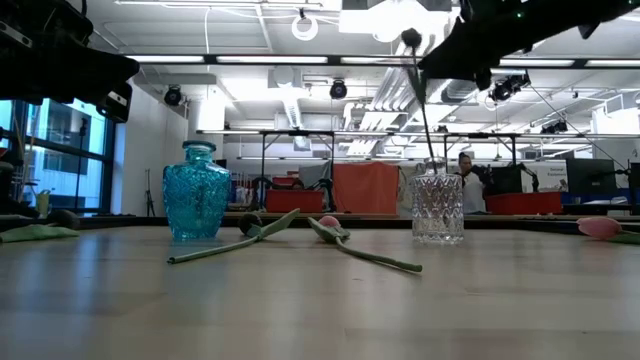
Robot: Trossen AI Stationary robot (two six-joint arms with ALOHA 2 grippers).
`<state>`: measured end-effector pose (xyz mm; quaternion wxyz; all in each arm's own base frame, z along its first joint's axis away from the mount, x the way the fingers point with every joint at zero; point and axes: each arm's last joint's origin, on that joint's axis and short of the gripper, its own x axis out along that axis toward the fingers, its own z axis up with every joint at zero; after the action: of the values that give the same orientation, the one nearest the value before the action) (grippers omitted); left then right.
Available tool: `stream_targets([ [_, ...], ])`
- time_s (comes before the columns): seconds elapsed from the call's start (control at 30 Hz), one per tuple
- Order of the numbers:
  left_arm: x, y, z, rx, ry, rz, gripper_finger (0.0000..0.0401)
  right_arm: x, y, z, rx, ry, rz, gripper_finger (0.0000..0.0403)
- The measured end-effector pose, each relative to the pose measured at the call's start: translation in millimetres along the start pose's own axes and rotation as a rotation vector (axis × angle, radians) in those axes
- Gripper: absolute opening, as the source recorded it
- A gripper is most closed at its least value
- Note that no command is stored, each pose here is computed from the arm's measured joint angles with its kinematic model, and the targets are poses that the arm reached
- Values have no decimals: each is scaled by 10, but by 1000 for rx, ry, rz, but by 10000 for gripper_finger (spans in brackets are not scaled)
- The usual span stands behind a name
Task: Sort flowers into vase by color
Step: Put the right black flower into the transparent vase, then put the left black flower into the blue vase
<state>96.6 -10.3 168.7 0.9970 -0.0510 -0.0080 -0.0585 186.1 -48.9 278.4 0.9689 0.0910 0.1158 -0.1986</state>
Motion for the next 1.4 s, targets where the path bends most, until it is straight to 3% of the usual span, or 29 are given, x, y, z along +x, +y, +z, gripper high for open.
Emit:
stream_targets([
  [0.2,0,0,-1,0,0,0,1,-90,6,69,-15,171,-5,199],
  [0.33,0,0,0,0,0,0,1,-202,7,67,-24,354,21,229],
  [0.57,0,0,0,0,0,0,1,-357,-33,-83,114,622,-46,236],
  [0.83,0,0,1,-3,-1,1,1,-450,-59,-192,219,769,-110,236],
  [0.97,-2,22,44,-68,-56,86,1,-513,-76,-251,322,851,-185,236],
  [1.2,-16,32,155,-295,-194,122,1,-591,-99,-340,517,980,-345,236],
  [1.4,-54,76,266,-436,-370,264,1,-452,-108,-434,569,1150,-387,236],
])
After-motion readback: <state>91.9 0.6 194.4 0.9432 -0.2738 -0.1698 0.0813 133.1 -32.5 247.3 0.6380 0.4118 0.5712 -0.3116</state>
